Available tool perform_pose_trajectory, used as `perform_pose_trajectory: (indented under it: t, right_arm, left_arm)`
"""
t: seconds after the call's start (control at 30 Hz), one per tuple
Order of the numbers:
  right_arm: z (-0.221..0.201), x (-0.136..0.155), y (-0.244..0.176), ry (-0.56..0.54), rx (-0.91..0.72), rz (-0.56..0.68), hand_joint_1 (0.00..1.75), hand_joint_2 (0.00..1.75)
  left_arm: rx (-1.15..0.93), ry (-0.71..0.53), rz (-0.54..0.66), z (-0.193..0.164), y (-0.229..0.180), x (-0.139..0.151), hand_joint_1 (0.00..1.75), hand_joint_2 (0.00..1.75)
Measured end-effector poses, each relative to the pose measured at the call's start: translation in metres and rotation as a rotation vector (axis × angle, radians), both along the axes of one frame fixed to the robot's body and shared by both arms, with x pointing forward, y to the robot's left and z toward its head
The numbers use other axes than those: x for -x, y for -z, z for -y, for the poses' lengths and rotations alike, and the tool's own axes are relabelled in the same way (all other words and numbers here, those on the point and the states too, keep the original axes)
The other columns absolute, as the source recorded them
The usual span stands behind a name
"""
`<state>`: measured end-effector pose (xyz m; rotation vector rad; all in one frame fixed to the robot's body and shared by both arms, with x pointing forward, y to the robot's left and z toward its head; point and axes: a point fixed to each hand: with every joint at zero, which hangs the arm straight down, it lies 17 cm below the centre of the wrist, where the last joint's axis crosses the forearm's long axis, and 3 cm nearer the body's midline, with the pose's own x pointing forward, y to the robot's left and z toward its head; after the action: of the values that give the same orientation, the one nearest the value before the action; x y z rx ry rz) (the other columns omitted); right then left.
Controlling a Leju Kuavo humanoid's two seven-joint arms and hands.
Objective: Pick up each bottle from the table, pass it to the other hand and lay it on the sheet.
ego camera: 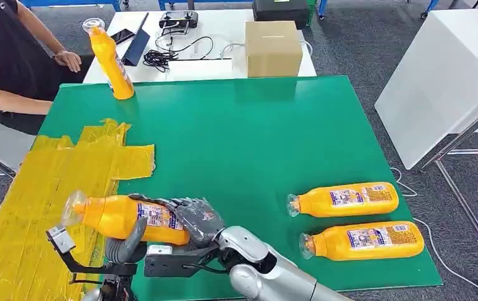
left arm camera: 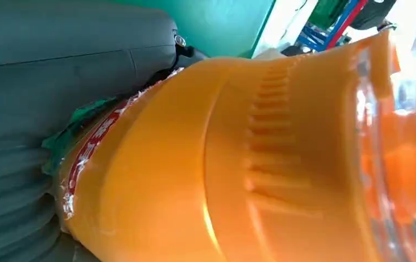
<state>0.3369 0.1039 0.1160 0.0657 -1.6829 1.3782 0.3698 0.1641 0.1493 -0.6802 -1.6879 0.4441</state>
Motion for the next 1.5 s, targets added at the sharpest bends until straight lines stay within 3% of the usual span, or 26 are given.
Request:
perform_pose_trajectory:
  t: [0.2, 0.23, 0.27, 0.3, 0.47, 0.5, 0.67, 0.77, 0.97, 1.23, 1.33, 1.5]
  right_arm:
    - [0.000, 0.000, 0.000, 0.001, 0.002, 0.001, 1.75, 1.75]
    - [0.000, 0.000, 0.000, 0.002, 0.002, 0.002, 1.50, 1.75]
    - [0.000, 0.000, 0.000, 0.003, 0.002, 0.003, 0.19, 1.75]
    - [0.001, -0.001, 0.000, 0.005, 0.001, 0.004, 0.00, 1.75]
    - [0.011, -0.001, -0.011, 0.077, -0.110, 0.049, 0.00, 1.75]
    - [0.015, -0.001, -0.016, 0.095, -0.142, 0.062, 0.00, 0.00]
    - [0.035, 0.001, -0.033, 0.169, -0.241, 0.118, 0.00, 0.00]
    - [0.068, -0.001, -0.051, 0.265, -0.329, 0.178, 0.00, 0.00]
    - [0.133, 0.001, -0.059, 0.420, -0.412, 0.176, 0.00, 0.00]
    - [0.165, 0.000, -0.068, 0.490, -0.442, 0.188, 0.00, 0.00]
    - [0.169, 0.001, -0.068, 0.494, -0.440, 0.181, 0.00, 0.00]
    - [0.170, 0.000, -0.065, 0.488, -0.428, 0.156, 0.00, 0.00]
  left_arm:
    - [-0.004, -0.001, 0.002, 0.000, 0.000, 0.000, 1.75, 1.75]
    - [-0.004, -0.001, 0.003, 0.000, 0.000, 0.000, 1.75, 1.75]
    - [-0.004, -0.001, 0.003, 0.000, 0.000, 0.000, 1.75, 1.75]
    - [-0.005, -0.002, 0.004, 0.000, -0.001, 0.000, 1.75, 1.75]
    - [-0.139, -0.145, 0.033, -0.013, -0.005, -0.004, 1.75, 1.75]
    - [-0.181, -0.184, 0.047, -0.016, -0.009, -0.004, 1.75, 1.75]
    - [-0.331, -0.328, 0.097, -0.033, -0.023, -0.007, 1.75, 1.75]
    - [-0.596, -0.510, 0.175, -0.049, -0.042, -0.003, 1.75, 1.75]
    - [-1.041, -0.833, 0.332, -0.075, -0.087, 0.014, 1.75, 1.75]
    - [-1.125, -0.896, 0.358, -0.081, -0.098, 0.018, 1.75, 1.75]
    - [-1.370, -0.918, 0.397, -0.068, -0.097, 0.015, 1.75, 1.75]
    - [-1.702, -0.849, 0.275, -0.068, -0.055, -0.007, 1.75, 1.75]
